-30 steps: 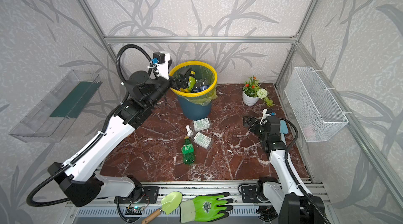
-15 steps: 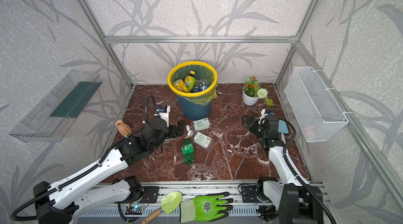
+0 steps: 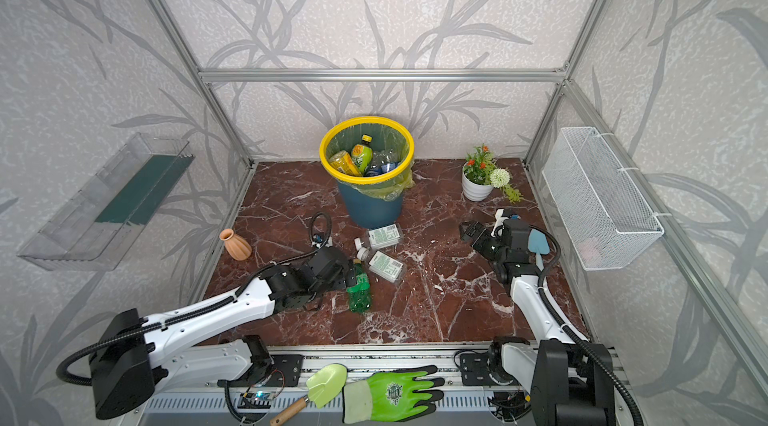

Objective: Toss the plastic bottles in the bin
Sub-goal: 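Move the left gripper down to the green yellow-cap soda bottle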

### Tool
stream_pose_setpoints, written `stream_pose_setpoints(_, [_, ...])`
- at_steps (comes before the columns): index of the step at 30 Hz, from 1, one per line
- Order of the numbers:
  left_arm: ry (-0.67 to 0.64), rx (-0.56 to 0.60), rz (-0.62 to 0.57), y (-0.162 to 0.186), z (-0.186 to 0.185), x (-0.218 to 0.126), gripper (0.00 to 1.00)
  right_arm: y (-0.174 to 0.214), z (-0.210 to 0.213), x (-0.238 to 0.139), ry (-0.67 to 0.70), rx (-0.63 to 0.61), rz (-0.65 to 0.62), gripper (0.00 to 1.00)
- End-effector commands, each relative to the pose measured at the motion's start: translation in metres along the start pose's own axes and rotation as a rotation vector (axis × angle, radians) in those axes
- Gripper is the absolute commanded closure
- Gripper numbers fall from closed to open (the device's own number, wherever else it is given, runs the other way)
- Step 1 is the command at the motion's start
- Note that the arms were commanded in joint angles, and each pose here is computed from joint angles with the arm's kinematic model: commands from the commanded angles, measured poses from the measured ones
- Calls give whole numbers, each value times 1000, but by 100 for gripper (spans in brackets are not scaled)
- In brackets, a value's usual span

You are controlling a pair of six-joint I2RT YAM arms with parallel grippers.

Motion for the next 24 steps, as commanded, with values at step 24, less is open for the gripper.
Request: stream_pose_setpoints(24, [14,15,279,35,-25,64,18,-5,6,-1,-4,-16,-8,3])
Point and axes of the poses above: each gripper's point midway between its finger pads, its own x axis out along the fingers, its own z axis along the line the jaws close on, y = z × x, the point moved 2 cm from there along -x, back along the fingers, and after that the axes turned 5 degrees about x, right-handed, at the moved point
